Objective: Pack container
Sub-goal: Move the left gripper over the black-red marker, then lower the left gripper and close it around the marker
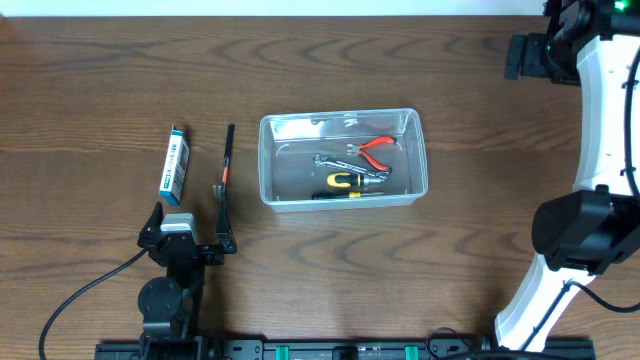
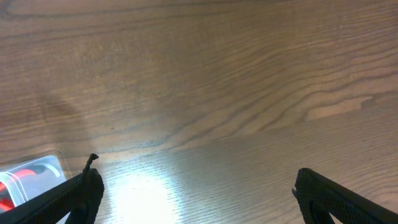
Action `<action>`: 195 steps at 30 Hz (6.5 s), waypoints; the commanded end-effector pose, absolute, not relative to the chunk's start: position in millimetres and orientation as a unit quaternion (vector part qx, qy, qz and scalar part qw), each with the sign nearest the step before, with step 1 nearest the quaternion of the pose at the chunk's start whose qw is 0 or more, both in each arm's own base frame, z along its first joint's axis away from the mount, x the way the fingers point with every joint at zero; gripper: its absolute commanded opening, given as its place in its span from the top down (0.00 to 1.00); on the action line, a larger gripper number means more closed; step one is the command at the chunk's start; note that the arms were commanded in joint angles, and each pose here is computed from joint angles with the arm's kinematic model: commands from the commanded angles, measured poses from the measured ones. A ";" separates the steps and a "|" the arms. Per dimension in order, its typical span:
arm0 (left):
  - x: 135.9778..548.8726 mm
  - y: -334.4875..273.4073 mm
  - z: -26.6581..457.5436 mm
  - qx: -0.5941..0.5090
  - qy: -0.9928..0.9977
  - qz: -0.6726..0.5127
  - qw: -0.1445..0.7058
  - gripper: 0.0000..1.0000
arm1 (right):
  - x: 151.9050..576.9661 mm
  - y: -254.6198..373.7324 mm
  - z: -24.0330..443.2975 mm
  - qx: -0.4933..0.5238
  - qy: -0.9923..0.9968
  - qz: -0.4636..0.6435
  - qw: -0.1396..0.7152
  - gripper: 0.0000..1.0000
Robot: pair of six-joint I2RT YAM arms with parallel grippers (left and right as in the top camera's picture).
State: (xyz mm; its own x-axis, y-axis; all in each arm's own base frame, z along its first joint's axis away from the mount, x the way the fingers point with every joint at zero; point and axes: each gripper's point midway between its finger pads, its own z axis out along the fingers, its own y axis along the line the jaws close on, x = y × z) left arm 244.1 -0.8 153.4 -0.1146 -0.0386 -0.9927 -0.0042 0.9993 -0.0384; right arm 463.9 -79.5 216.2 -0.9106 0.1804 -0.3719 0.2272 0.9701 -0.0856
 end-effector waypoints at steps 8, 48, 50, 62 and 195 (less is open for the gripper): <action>244.3 -1.3 136.3 -0.012 0.760 -0.012 0.649 0.02 | 464.6 -82.6 220.2 0.106 0.974 -0.068 0.189 0.01; 311.6 -24.5 260.1 0.042 0.918 -0.053 0.390 0.02 | 464.5 -82.7 220.2 0.106 0.974 -0.068 0.189 0.01; 312.5 -24.0 251.7 0.027 0.926 -0.057 0.373 0.02 | 464.5 -82.7 220.2 0.106 0.974 -0.068 0.189 0.01; 327.2 -20.5 161.6 -0.011 0.979 -0.054 0.197 0.02 | 464.6 -82.3 220.2 0.106 0.974 -0.068 0.189 0.01; 308.8 -15.6 -12.8 -0.022 0.998 -0.032 -0.056 0.43 | 464.5 -82.7 220.2 0.106 0.974 -0.068 0.189 0.01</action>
State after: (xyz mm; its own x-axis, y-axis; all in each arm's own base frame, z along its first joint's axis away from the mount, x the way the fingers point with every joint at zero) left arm 318.3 -14.1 -1.7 -0.9969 -0.0375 0.0695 -0.0417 0.9973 -0.0600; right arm 463.7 -79.6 216.0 -0.9108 0.1805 -0.3712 0.2274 0.9700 -0.0864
